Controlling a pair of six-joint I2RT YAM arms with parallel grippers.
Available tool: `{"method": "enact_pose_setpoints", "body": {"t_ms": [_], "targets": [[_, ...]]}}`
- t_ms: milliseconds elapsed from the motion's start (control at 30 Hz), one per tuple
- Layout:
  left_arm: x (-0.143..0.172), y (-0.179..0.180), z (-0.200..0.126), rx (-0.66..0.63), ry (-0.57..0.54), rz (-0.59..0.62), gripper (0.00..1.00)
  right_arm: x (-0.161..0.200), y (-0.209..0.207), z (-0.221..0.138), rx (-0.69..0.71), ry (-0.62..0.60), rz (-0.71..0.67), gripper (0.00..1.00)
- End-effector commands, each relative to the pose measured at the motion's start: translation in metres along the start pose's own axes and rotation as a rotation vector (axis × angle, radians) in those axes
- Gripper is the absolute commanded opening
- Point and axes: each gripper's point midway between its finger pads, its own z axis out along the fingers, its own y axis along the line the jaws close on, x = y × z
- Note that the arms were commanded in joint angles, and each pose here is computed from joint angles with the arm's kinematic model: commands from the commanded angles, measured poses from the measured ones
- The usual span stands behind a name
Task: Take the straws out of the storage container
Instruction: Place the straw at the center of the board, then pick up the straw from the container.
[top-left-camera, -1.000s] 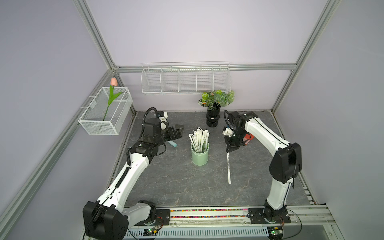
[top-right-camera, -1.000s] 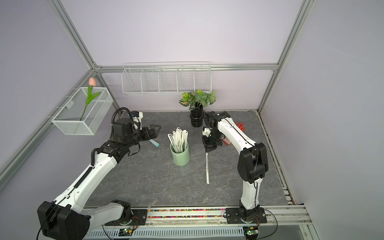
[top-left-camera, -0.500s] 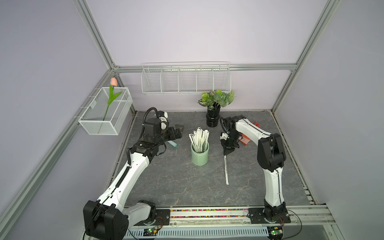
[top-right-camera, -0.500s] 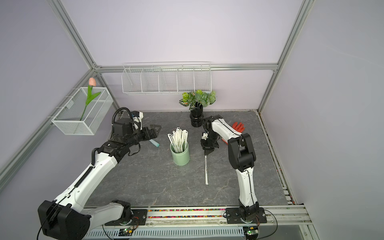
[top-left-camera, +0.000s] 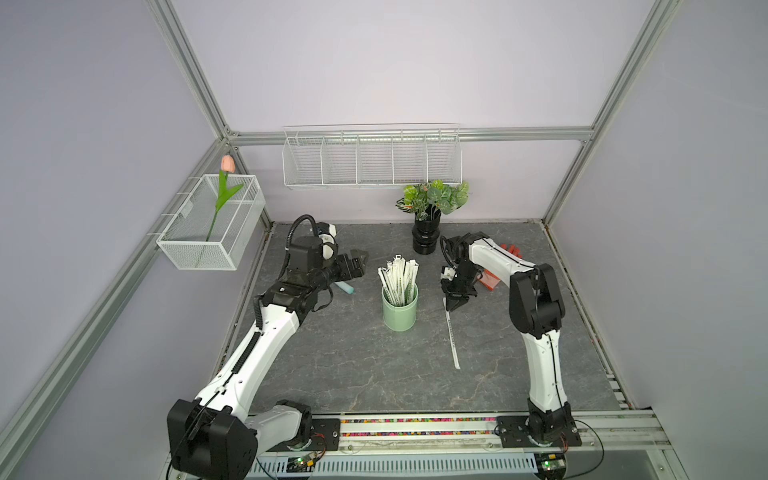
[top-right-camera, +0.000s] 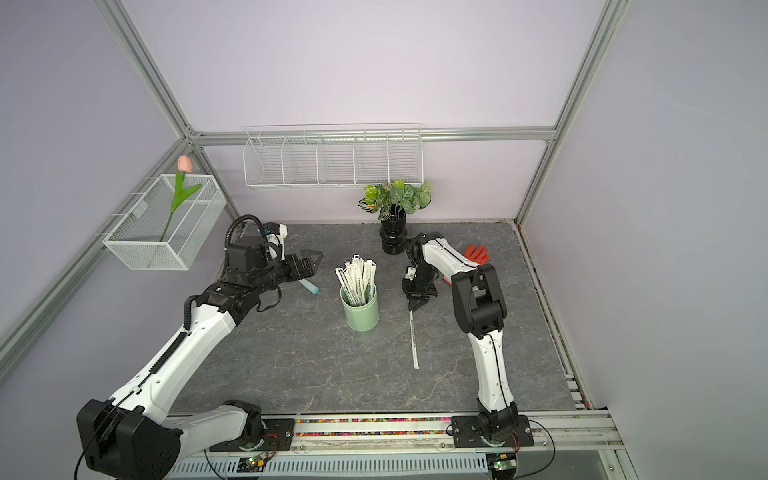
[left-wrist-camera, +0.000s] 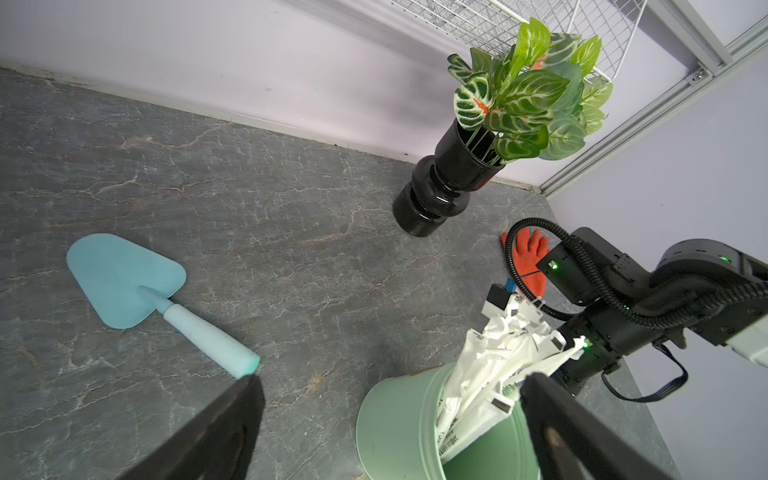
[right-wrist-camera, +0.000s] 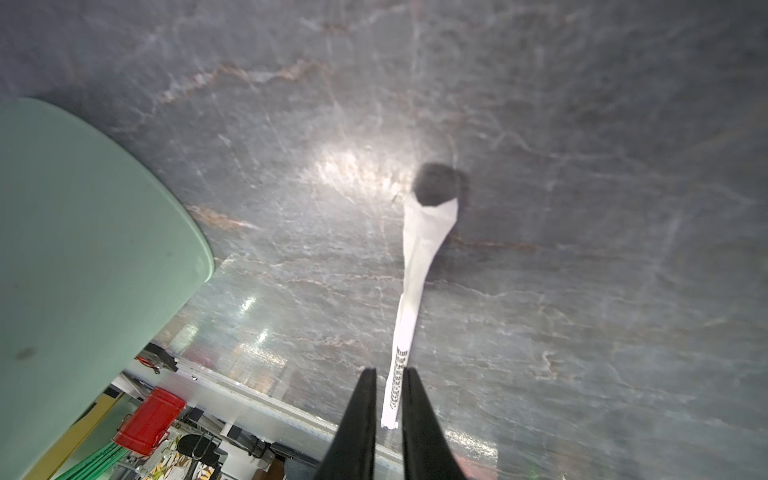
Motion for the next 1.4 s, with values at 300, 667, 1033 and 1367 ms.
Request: {"method": "enact_pose_setpoints", "body": {"t_ms": [300,667,1033,1367], "targets": [[0.004,-0.001,0.002,0.010,0.020,0.006,1.00,-0.005,0.027,-0.066,-0.063,-0.401,-0.128,0.21],[0.006,0.001,0.005,0.008,0.023,0.000,1.00,0.039,0.091,-0.163,-0.037,-0.820,-0.364,0.34],[0.007,0.001,0.006,0.007,0.026,0.001,1.00,0.029,0.130,-0.137,-0.041,-0.774,-0.428,0.35],[0.008,0.000,0.007,0.010,0.031,0.001,1.00,0.016,0.150,-0.121,-0.056,-0.730,-0.454,0.36]]}}
